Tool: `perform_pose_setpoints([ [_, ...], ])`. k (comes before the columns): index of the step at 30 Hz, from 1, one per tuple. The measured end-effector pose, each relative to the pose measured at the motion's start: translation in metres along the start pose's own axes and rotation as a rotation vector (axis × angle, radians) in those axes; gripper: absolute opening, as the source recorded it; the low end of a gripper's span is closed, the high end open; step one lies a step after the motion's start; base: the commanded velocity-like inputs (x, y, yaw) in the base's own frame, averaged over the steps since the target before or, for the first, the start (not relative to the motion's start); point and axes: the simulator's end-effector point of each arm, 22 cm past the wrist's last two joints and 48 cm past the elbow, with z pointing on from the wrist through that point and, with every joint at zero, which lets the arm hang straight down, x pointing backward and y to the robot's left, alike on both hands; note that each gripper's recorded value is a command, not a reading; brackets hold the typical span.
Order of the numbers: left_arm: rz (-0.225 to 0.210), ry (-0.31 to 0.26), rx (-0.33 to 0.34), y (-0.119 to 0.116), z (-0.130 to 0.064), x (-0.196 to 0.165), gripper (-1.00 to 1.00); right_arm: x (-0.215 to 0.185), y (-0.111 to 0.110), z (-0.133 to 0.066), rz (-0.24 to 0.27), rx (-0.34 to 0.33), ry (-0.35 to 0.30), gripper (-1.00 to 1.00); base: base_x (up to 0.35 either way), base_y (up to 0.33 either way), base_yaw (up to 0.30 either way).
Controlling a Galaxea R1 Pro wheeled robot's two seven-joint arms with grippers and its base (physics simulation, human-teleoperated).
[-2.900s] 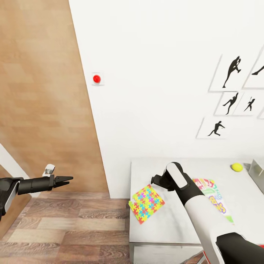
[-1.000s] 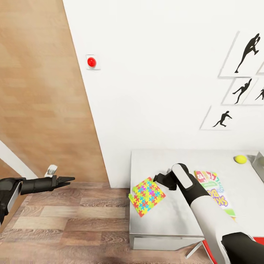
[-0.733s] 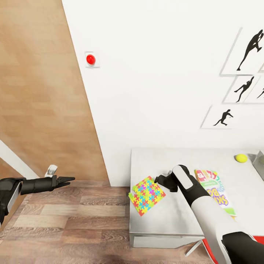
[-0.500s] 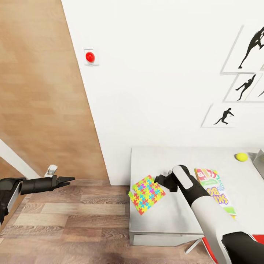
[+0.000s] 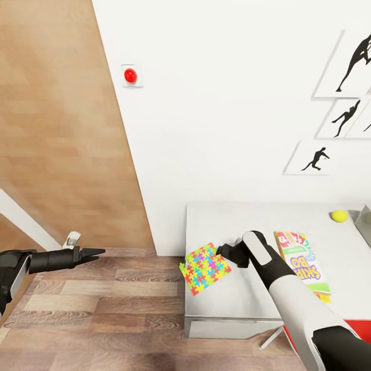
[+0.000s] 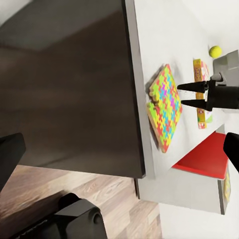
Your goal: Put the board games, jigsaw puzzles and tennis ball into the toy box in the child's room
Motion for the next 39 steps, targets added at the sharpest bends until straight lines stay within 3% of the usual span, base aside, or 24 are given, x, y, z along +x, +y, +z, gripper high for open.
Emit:
perform_pose_setpoints([
  [39, 0.0, 0.0, 0.0, 0.0001, 0.0001, 0.0, 1.0, -0.0023, -0.0019, -0.0008, -0.01, 0.01, -0.007, 1.0, -0.008, 0.047, 0.0],
])
